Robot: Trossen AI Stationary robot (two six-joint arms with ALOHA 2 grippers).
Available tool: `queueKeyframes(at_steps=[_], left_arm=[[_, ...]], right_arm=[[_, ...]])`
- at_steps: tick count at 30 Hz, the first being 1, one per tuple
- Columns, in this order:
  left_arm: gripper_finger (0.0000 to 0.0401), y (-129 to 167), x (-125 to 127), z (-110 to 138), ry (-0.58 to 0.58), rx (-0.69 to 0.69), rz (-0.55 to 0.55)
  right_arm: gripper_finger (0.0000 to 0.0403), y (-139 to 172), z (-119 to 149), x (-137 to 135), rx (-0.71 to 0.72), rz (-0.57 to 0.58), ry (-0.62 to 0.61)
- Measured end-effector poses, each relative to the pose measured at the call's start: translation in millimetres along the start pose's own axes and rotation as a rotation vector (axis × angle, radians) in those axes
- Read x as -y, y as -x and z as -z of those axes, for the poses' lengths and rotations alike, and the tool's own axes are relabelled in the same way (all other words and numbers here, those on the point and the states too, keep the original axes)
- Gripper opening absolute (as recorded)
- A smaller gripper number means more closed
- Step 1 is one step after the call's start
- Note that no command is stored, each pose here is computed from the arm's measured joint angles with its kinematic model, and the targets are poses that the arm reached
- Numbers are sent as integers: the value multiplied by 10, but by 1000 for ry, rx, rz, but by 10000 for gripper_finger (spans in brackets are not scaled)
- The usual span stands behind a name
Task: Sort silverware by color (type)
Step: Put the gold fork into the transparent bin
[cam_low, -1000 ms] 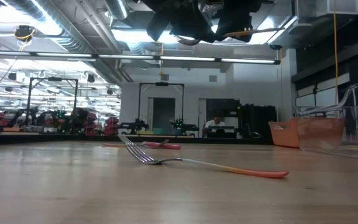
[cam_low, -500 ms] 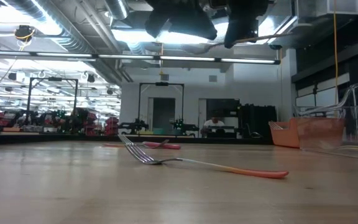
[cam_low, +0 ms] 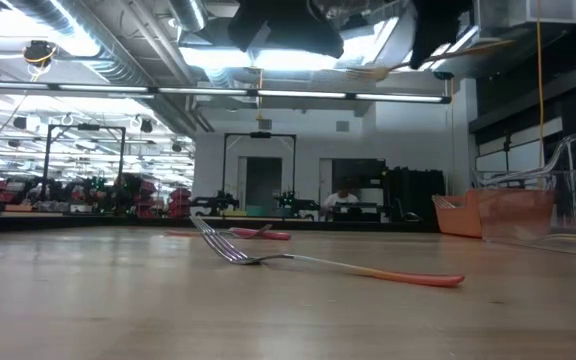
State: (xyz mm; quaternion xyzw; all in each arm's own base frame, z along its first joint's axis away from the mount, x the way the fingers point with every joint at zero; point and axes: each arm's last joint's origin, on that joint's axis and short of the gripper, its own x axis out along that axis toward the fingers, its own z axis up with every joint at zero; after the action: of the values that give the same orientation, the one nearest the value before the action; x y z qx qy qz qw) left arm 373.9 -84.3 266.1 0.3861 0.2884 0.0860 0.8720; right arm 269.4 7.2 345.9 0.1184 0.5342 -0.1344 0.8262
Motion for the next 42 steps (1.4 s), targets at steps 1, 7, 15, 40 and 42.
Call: queueKeyframes(at_steps=[1,7,15,40,42], left_arm=[[74,-1,1,3,13,-2,1],[74,-5,7,27,61,-23,9],[74,-4,21,49,59,-42,21],[74,-118,-120,176,152,-97,-2],[74,-126,-131,185,154,-100,-4]], right_arm=[[0,50,38,32,2,40,-13],[0,269,301,221,-14,257,-144],[0,215,913,358,-17,268,-367],[0,-618,1852,456,43,288,-621],[0,-679,1895,473,34,304,-617]])
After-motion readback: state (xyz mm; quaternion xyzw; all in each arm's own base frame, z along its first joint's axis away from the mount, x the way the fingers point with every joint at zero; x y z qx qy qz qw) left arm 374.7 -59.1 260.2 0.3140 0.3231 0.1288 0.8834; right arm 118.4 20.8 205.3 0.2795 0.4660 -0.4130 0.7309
